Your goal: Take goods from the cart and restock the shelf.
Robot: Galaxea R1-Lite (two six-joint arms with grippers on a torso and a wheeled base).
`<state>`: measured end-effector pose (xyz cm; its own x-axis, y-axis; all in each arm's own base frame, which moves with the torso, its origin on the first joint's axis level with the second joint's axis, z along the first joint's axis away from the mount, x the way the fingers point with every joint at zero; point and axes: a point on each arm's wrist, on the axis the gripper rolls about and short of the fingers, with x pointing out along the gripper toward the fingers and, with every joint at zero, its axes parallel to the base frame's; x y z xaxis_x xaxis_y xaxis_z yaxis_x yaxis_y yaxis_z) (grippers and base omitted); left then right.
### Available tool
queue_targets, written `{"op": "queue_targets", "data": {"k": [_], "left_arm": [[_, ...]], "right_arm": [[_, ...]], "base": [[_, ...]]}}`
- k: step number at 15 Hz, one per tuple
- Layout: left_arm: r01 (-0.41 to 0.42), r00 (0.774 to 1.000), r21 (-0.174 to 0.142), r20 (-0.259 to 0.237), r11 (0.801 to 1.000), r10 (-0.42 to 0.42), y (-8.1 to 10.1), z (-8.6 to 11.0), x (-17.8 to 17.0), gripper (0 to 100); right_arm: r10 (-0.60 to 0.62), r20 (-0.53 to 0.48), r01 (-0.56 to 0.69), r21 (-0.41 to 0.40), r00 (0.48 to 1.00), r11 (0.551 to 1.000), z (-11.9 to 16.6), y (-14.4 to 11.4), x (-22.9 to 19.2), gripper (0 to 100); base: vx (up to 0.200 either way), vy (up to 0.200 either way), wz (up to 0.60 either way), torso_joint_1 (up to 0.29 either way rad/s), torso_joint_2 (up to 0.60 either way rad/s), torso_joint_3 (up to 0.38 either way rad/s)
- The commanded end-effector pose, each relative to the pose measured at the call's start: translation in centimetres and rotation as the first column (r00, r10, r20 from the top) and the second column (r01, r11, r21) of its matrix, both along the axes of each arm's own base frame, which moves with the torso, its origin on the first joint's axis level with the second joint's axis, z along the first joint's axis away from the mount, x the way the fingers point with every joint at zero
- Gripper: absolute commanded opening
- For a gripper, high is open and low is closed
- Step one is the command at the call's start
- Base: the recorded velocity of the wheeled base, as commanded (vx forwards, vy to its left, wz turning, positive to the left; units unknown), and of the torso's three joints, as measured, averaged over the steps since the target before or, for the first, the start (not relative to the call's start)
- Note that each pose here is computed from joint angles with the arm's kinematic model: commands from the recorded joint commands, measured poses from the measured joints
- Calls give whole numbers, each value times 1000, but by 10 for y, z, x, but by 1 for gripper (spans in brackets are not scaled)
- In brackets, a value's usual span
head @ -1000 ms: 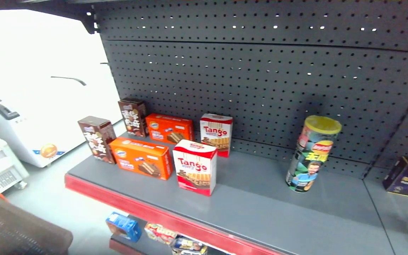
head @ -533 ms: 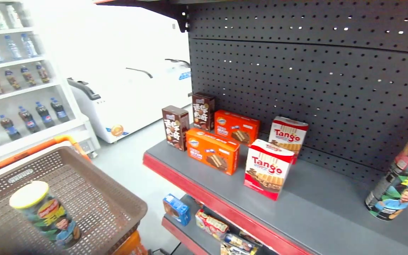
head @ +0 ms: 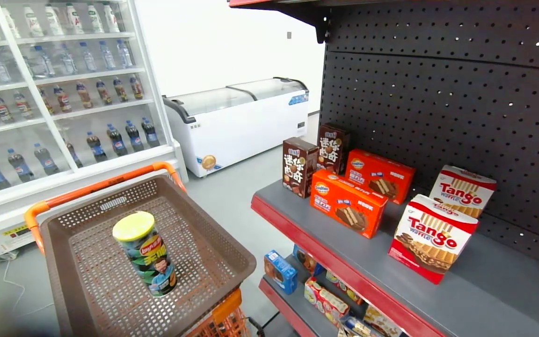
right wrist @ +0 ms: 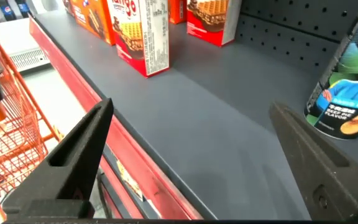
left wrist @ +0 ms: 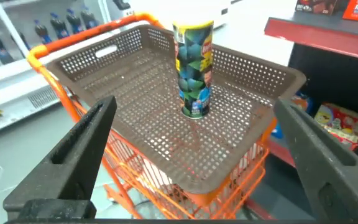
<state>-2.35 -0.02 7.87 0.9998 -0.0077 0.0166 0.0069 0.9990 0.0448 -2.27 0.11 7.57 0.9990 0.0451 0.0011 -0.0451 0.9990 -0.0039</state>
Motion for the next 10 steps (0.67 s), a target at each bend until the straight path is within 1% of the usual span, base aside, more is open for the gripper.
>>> {"op": "queue_targets", "data": {"k": [1, 2, 3, 4, 5, 6, 7, 8, 9, 10], "left_arm": [[-9, 998, 50, 68, 999, 5, 0, 44, -15, 100], [-14, 999, 62, 35, 998, 12, 0, 65, -19, 100], [-47, 999, 85, 1, 995, 47, 0, 107, -26, 100], [-48, 997, 101, -59, 994, 54, 0, 130, -22, 100], [-53, 993, 105, -97, 993, 63, 0, 148, -11, 100], [-123, 983, 113, -125, 986, 137, 1, 168, 4, 100], [-222, 960, 126, -148, 967, 239, 3, 187, 20, 100], [-280, 930, 140, -205, 950, 304, 6, 193, 38, 100], [-326, 890, 157, -281, 932, 358, 10, 193, 55, 100], [-305, 867, 155, -362, 940, 341, 12, 186, 75, 100]], "right_arm": [[2, 1, -2, -1, 1000, 1000, 0, 0, 0, 100], [2, 1, -2, -1, 1000, 1000, 0, 0, 0, 100], [2, 1, -2, -1, 1000, 1000, 0, 0, 0, 100], [2, 1, -2, -1, 1000, 1000, 0, 0, 0, 100], [2, 1, -2, -1, 1000, 1000, 0, 0, 0, 100], [2, 1, -2, -1, 1000, 1000, 0, 0, 0, 100], [1, 1, -1, -1, 1000, 1000, 0, 0, 0, 100], [2, 1, -2, -1, 1000, 1000, 0, 0, 0, 100], [-1, 0, 1, 1, 1000, 1000, 0, 0, 0, 100], [-1, 0, 1, 1, 1000, 1000, 0, 0, 0, 100]], "base": [[0, 0, 0, 0, 0, 0], [0, 0, 0, 0, 0, 0], [0, 0, 0, 0, 0, 0], [0, 0, 0, 0, 0, 0], [0, 0, 0, 0, 0, 0], [0, 0, 0, 0, 0, 0], [0, 0, 0, 0, 0, 0], [0, 0, 0, 0, 0, 0], [0, 0, 0, 0, 0, 0], [0, 0, 0, 0, 0, 0]]}}
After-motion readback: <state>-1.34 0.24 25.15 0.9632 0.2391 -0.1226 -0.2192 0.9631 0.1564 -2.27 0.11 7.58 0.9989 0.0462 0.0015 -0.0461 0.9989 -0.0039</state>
